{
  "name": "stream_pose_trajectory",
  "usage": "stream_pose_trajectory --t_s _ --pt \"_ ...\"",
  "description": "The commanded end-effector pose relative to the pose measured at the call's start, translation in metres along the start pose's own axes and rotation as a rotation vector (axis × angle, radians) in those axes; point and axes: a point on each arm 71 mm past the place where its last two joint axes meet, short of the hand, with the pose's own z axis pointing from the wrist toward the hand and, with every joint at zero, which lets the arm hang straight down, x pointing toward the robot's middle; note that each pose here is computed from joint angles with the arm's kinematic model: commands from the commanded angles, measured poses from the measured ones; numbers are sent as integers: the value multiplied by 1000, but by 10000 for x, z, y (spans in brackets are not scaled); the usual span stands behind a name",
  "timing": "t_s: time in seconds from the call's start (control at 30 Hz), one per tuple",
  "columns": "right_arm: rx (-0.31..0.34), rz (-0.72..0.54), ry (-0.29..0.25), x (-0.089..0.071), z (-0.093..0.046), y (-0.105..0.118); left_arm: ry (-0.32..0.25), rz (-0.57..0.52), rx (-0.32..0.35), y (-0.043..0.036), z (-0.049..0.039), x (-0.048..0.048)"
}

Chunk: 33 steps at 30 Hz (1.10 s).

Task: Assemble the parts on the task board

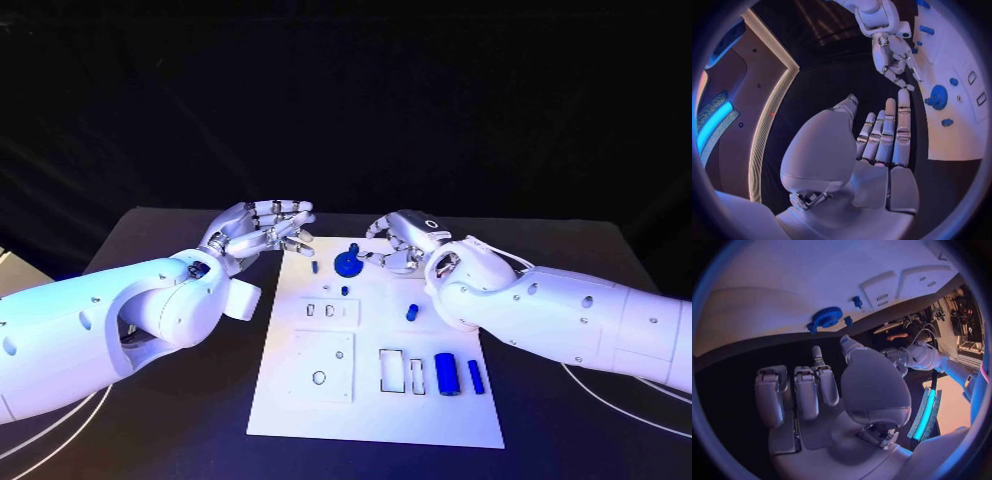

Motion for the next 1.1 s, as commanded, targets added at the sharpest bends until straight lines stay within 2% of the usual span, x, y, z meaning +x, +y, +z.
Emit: stream_pose_trajectory --t_s 0.03,0.23,0.43,0.6,0.83,1.1 --pt "-54 143 3 -135 -106 -99 17 -12 8 -10 3 28" --pt "-39 211 87 -290 -330 -428 19 -13 10 -11 -4 26" --pt "-22 239 88 -460 -590 -781 28 -11 15 -13 -10 28" --pt "15 240 86 -547 -721 -1032 39 -7 17 -11 -9 37" --pt "73 231 94 -567 -790 -1299 51 4 24 -7 -3 49" --pt "112 223 108 -434 -755 -1424 56 17 30 -4 0 51"
